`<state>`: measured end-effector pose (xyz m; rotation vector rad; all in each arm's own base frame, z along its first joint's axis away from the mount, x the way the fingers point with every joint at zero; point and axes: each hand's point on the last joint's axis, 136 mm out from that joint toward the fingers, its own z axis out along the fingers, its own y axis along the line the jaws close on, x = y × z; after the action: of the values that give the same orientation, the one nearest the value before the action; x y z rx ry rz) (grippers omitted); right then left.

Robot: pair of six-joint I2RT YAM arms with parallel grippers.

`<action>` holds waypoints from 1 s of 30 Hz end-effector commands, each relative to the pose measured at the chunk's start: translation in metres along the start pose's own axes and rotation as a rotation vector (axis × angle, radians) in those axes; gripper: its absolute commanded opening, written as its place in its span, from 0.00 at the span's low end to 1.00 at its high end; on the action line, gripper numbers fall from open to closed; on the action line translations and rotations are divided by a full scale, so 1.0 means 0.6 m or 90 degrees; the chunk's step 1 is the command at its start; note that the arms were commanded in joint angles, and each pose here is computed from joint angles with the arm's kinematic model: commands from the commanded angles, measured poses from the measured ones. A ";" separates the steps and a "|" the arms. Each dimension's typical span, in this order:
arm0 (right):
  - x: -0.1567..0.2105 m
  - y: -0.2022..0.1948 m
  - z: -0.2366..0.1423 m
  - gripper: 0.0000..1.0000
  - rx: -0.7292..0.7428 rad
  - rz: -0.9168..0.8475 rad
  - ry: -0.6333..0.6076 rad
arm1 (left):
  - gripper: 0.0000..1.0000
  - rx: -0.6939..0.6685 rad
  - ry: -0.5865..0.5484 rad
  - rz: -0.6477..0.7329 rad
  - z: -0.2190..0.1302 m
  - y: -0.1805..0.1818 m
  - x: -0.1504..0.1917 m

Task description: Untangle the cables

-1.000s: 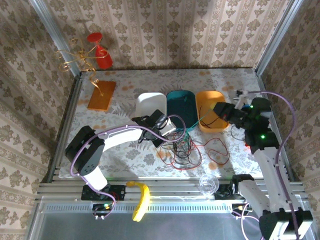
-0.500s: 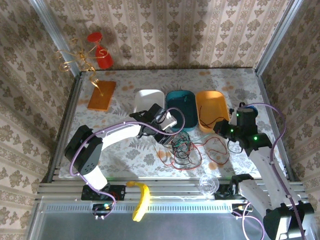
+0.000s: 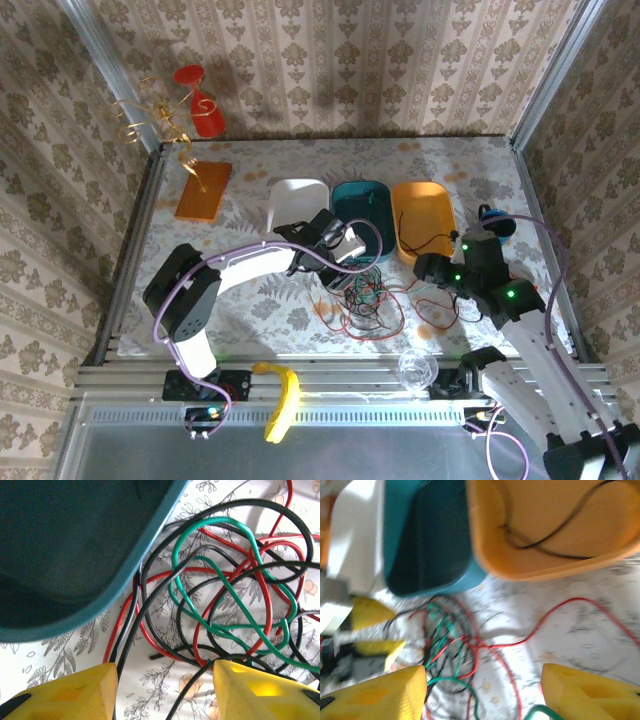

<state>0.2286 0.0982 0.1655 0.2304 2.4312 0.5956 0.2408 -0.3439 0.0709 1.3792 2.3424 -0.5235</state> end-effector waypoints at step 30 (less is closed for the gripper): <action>0.112 0.196 0.052 0.62 -0.189 -0.348 0.226 | 0.64 -0.018 -0.025 -0.039 0.000 0.013 -0.021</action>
<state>0.2060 0.2067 0.1617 -0.5041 2.5491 0.6775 0.2468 -0.3494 0.0590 1.3418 2.3711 -0.4779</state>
